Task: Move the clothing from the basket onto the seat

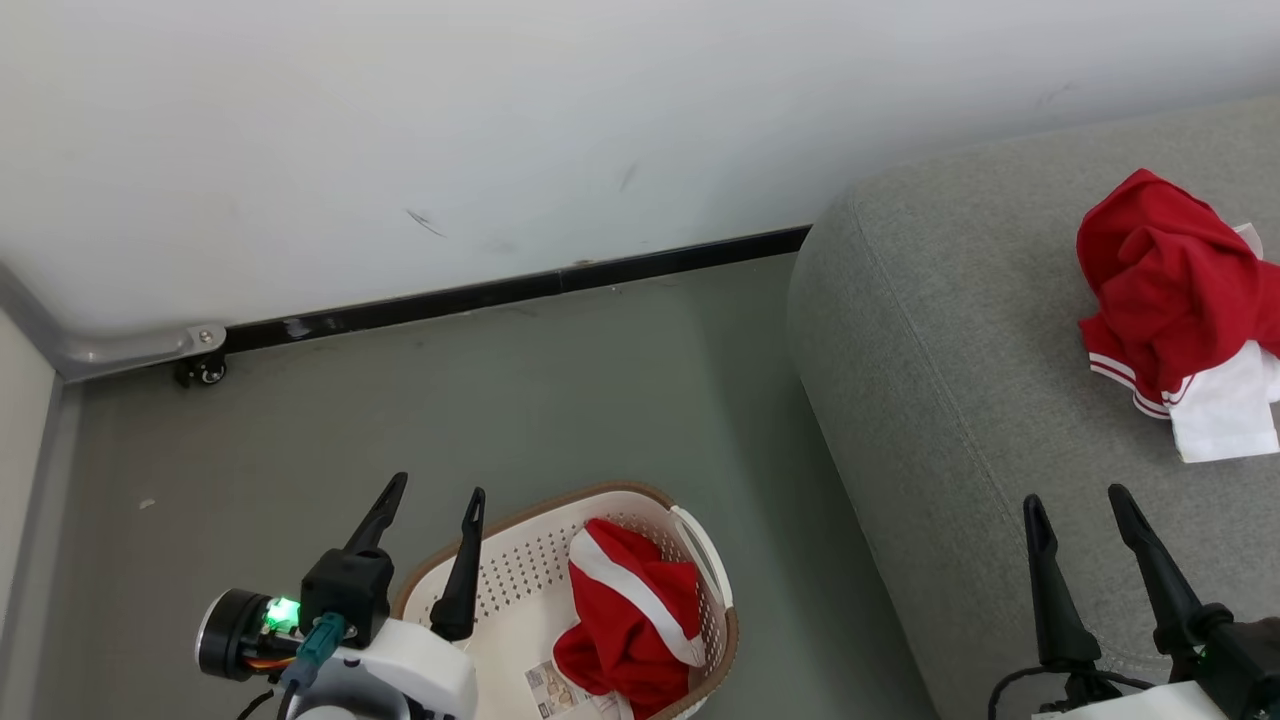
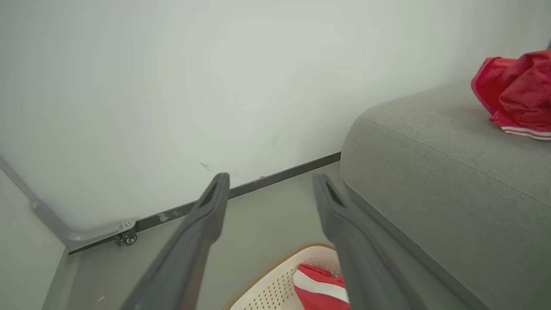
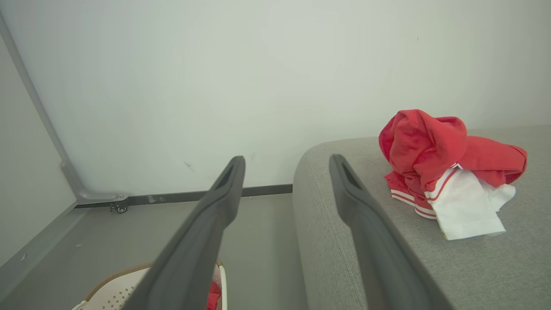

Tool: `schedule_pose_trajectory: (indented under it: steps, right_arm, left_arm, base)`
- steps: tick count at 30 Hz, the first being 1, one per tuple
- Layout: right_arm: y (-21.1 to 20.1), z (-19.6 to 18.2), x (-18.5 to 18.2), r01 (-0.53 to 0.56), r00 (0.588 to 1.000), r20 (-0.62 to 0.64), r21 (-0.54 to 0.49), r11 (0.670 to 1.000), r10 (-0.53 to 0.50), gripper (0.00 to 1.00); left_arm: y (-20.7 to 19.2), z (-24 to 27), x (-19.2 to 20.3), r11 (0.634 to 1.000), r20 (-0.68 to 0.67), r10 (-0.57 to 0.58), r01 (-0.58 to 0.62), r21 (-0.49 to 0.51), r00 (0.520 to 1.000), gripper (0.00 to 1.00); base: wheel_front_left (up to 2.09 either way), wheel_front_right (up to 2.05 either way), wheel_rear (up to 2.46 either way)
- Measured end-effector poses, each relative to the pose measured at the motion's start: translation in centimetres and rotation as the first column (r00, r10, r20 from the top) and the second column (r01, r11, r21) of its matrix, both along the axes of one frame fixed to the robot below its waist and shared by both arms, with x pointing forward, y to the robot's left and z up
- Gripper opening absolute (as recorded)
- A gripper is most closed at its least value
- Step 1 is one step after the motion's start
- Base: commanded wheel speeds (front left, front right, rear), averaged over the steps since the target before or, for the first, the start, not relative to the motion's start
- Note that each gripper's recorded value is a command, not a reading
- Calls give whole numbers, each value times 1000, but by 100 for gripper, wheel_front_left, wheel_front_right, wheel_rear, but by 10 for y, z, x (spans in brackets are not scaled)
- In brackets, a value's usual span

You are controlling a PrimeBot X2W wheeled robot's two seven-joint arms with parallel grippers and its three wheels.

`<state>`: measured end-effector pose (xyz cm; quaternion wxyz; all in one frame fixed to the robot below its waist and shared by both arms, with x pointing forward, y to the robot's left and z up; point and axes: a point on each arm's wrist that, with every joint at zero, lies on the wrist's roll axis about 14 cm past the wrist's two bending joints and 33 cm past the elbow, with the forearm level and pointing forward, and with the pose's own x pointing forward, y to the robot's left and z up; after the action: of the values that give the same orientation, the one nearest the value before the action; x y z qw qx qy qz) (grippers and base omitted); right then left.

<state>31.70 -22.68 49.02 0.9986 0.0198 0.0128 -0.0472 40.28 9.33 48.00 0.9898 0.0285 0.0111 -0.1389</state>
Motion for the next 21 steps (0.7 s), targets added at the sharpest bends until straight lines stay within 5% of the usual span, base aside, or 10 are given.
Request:
schedule_pose_trajectory:
  steps: [21]
  right_arm:
    - [-28,0,17,87,996,0,-51,995,-87,100]
  left_arm:
    - [-61,-61,44,978,-152,-196,204,41,969,100]
  base:
    - [0,0,0]
